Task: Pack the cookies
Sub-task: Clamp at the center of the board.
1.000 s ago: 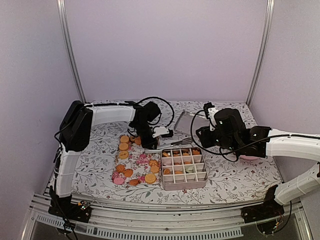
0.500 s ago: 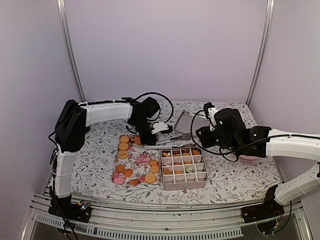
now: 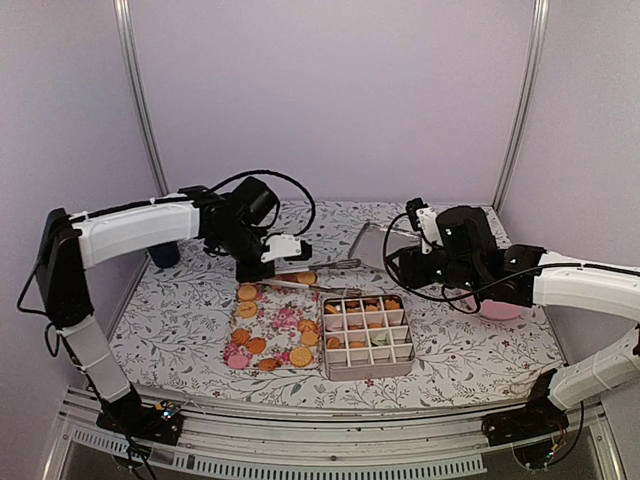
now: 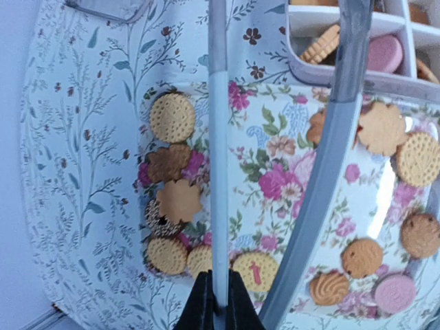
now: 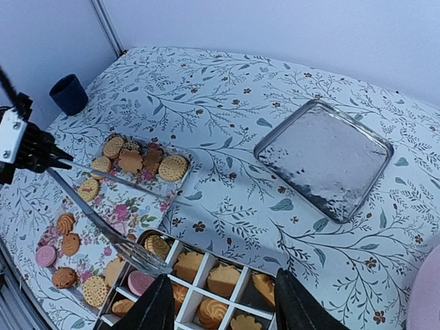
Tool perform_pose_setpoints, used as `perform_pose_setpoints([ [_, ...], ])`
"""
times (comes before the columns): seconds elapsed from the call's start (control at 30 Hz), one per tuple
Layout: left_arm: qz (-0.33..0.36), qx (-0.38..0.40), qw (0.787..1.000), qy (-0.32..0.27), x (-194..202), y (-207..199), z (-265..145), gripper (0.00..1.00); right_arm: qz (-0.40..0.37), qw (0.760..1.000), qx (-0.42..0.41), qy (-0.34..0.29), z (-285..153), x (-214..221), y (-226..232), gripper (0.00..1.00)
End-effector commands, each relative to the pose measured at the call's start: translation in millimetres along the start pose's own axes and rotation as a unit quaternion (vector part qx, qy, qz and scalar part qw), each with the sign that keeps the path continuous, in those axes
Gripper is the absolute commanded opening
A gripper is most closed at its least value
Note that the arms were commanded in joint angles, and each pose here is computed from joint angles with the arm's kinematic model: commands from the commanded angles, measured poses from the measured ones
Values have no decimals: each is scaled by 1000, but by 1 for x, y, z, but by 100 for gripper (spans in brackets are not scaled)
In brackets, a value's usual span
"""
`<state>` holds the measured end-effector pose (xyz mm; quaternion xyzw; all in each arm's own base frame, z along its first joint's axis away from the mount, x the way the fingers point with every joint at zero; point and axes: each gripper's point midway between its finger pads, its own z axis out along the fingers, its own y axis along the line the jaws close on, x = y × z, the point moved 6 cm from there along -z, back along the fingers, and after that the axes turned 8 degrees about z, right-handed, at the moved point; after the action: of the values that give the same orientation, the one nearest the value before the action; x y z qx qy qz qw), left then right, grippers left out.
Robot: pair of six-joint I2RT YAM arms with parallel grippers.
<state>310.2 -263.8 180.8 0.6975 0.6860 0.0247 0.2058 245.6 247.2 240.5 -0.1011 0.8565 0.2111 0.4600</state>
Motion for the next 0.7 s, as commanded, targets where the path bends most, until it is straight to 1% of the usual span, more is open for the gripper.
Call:
perform_pose_setpoints([
  [0.0,121,-139,983,6,19,1,-42,0,-2,995,-94,-20,-7,-37,14,53],
  [0.03,150,-176,973,8,24,1,-50,0,-2,994,-105,-18,-6,-40,15,55],
  [0.07,180,-226,957,3,24,2,-64,0,-2,993,-118,-15,-5,-42,17,56],
  [0.1,204,-278,939,-4,25,3,-77,0,-1,991,-131,-11,-4,-45,20,57],
  [0.13,232,-330,915,-15,23,2,-92,0,-1,989,-148,-5,-4,-46,25,58],
  [0.2,287,-425,858,-43,19,-7,-120,0,6,982,-186,13,-1,-49,35,61],
  [0.23,323,-469,820,-54,19,-17,-134,0,9,979,-202,28,4,-46,40,61],
  [0.33,376,-569,724,-104,9,-40,-170,0,26,965,-249,73,14,-38,54,61],
  [0.4,398,-623,657,-143,3,-54,-194,0,40,953,-282,104,19,-31,63,62],
  [0.5,431,-674,571,-186,-3,-75,-220,0,53,930,-335,144,23,-20,83,63],
  [0.57,459,-691,516,-213,-7,-89,-232,0,50,913,-369,167,25,-14,99,64],
  [0.6,469,-696,497,-221,-8,-94,-235,0,47,902,-390,179,24,-12,107,65],
  [0.67,487,-699,470,-230,-9,-102,-239,0,39,880,-433,189,22,-11,122,65],
])
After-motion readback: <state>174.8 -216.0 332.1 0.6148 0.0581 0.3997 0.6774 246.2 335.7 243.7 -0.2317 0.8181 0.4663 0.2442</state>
